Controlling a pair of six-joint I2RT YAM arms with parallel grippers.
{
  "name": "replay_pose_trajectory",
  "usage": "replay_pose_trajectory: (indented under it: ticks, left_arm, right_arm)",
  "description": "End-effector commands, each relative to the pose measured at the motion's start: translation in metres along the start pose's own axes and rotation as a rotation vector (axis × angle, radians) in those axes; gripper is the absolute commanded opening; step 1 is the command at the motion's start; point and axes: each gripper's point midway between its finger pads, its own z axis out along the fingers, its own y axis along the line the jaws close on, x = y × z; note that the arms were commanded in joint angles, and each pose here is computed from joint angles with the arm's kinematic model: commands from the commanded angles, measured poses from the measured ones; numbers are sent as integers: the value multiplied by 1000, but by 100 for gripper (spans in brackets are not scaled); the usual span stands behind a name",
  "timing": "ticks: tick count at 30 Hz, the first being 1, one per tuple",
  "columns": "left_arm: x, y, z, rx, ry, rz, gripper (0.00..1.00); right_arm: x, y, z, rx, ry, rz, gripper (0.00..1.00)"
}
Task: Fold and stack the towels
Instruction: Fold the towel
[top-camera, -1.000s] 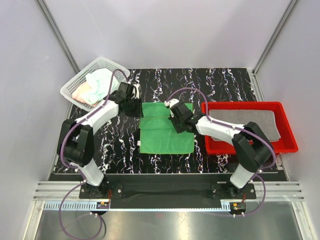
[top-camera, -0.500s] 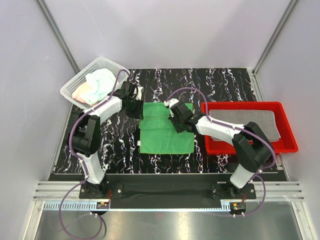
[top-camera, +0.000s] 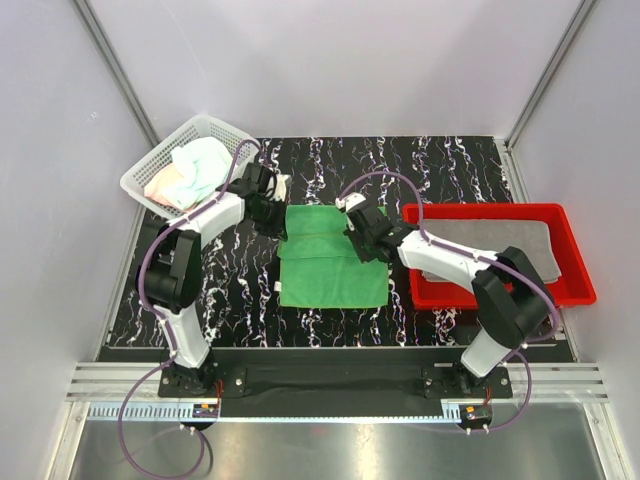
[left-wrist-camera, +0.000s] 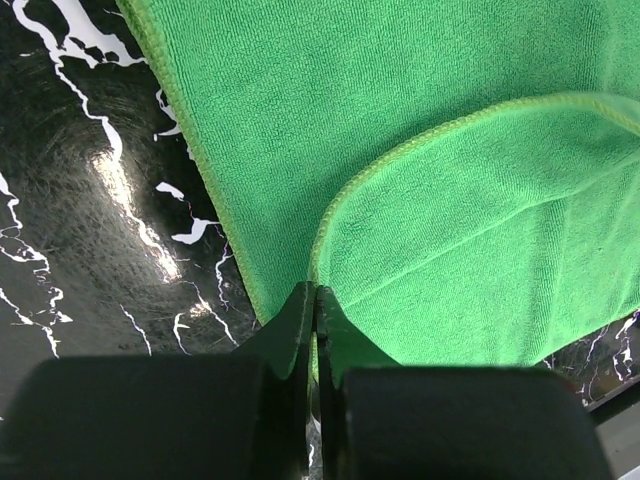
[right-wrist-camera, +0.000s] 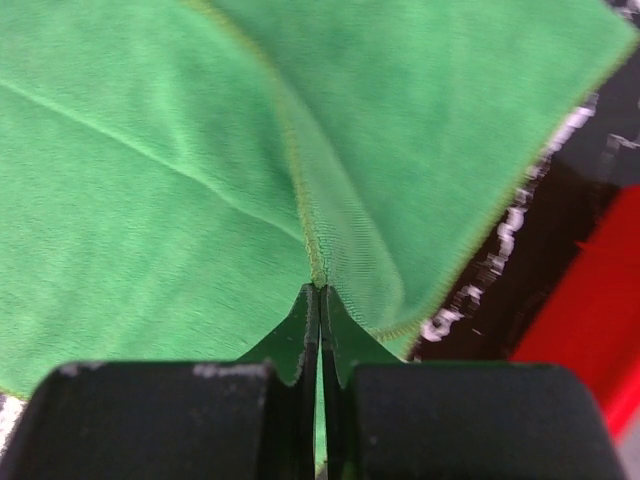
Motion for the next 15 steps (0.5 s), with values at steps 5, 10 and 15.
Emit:
replay_pose_trajectory:
  ticks: [5, 10, 15]
  left_arm:
    - [-14, -35, -40, 34, -105, 90, 0]
    - [2, -48, -53, 23, -108, 134, 0]
    - [20, -42, -55, -24, -72, 147, 0]
  right_arm:
    - [-13, -36, -44, 134, 3, -29, 0]
    - [18, -43, -54, 158, 130, -55, 0]
    - [26, -52, -67, 199, 142, -56, 0]
